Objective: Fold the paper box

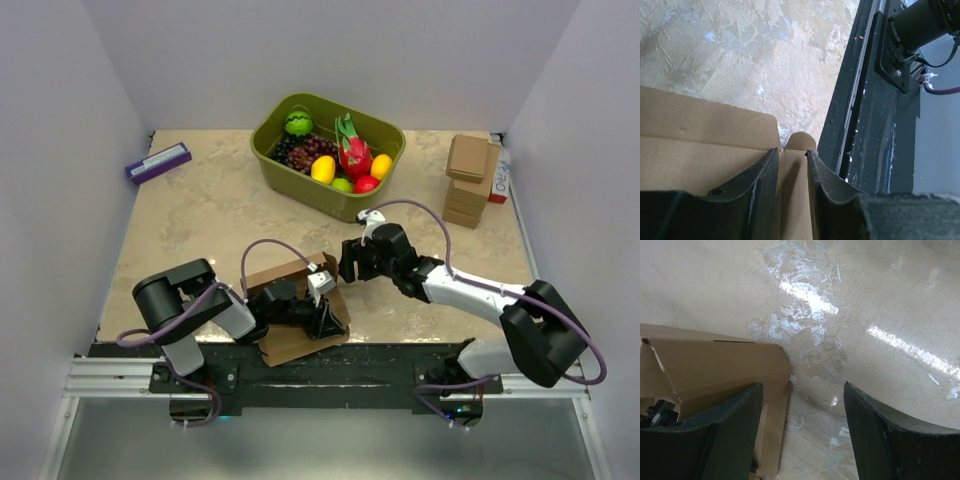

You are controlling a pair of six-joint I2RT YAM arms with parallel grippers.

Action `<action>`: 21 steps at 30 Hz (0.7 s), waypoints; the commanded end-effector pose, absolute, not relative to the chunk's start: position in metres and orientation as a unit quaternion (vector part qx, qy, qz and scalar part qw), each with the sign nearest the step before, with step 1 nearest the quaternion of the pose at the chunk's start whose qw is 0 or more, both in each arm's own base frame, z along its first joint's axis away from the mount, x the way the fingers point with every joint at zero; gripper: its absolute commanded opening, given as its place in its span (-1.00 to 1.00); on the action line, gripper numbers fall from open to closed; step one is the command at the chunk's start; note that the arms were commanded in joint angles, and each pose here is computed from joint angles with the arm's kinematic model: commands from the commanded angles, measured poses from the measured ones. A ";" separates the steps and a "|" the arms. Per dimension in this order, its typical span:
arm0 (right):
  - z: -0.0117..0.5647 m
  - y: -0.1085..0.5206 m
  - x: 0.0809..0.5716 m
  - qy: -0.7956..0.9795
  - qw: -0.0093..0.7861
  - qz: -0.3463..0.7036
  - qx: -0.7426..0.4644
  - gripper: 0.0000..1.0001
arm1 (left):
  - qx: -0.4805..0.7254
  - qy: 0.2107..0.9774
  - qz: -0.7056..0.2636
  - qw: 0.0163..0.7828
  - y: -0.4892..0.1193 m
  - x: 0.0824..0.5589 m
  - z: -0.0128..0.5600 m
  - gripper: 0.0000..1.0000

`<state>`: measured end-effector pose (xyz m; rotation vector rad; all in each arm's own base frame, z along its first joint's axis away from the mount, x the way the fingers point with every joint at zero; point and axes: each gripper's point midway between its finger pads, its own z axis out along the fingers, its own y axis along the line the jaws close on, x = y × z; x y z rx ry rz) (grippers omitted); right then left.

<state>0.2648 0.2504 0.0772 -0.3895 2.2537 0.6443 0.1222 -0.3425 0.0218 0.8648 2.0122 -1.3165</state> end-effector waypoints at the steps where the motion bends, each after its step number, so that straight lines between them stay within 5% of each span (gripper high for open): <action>1: 0.097 0.265 0.265 0.849 0.400 0.289 -0.186 0.39 | 0.353 0.747 -0.497 0.265 -0.334 0.111 0.011 -0.31; 21: 0.094 0.296 0.259 0.830 0.392 0.326 -0.228 0.39 | 0.360 0.742 -0.492 0.280 -0.338 0.121 0.019 -0.31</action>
